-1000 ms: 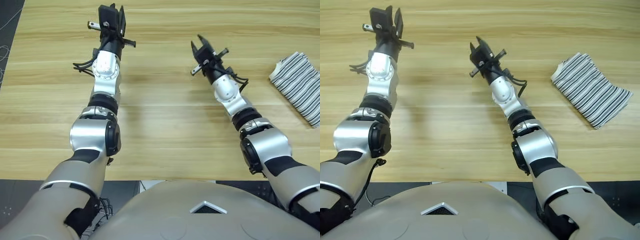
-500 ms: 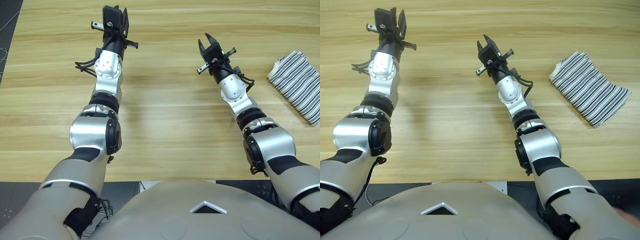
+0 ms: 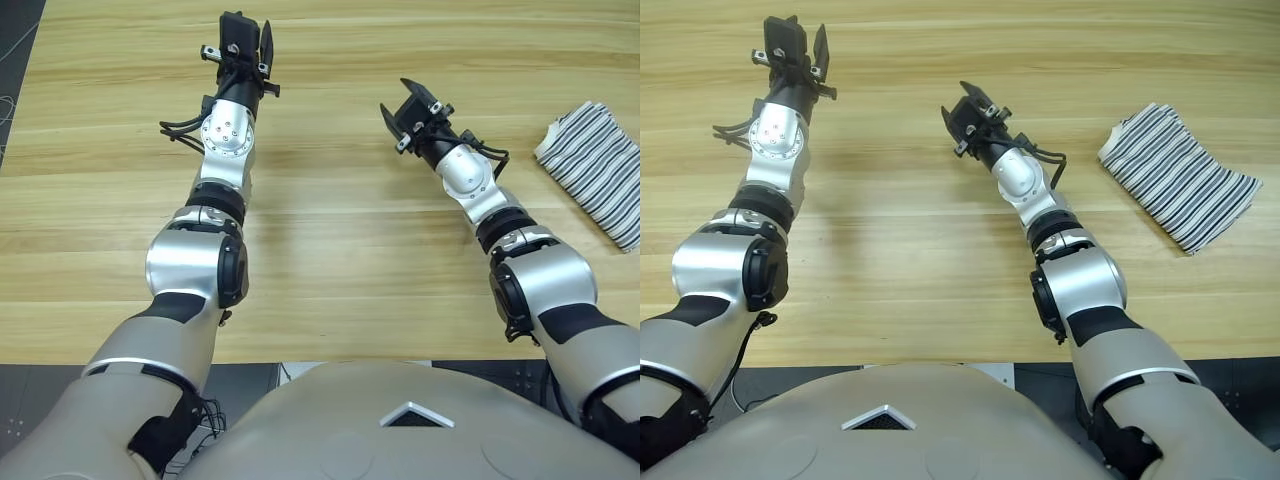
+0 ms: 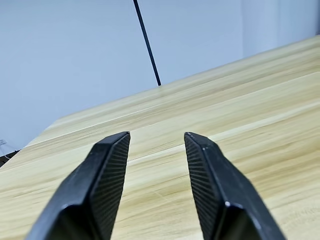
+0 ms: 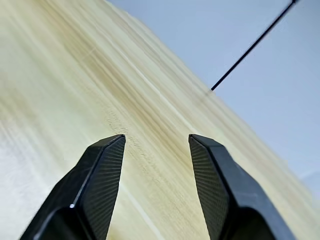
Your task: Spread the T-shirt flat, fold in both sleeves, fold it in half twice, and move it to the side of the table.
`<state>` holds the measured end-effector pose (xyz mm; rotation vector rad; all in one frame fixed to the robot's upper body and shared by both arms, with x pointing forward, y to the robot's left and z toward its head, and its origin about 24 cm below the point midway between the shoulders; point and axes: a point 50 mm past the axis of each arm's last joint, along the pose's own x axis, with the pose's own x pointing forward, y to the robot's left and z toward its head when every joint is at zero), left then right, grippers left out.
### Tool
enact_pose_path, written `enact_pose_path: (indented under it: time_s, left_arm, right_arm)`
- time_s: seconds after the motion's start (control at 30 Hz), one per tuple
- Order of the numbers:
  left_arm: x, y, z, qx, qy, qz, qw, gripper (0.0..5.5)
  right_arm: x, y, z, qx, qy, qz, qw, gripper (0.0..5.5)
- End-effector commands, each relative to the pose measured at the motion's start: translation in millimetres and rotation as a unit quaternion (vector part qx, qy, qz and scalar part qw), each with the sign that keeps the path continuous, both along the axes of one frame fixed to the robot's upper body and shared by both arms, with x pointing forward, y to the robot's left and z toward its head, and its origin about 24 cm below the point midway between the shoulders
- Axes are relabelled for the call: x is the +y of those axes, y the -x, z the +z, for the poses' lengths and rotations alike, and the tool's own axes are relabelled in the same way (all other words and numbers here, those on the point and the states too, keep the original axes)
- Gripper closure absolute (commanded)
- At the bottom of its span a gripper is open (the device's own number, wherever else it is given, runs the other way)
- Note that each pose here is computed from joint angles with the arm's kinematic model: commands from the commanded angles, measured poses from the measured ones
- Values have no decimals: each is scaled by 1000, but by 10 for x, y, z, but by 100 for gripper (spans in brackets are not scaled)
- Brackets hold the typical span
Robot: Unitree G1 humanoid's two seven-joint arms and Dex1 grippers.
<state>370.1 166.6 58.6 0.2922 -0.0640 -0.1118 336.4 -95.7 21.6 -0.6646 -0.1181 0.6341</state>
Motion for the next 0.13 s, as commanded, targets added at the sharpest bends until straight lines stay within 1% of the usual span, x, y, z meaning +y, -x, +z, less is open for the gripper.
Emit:
enact_pose_path:
  time_s: [0.03,0.07,0.13]
  left_arm:
    - [-102,-43,61,-8,-37,-13,999,310]
    - [-130,-41,50,-6,-49,-19,999,310]
    - [-175,-33,18,0,-67,-27,997,310]
  right_arm:
    - [-53,-27,53,-13,2,1,1000,289]
    - [-54,-21,55,-28,22,7,999,289]
    - [-57,-13,63,-38,23,10,999,289]
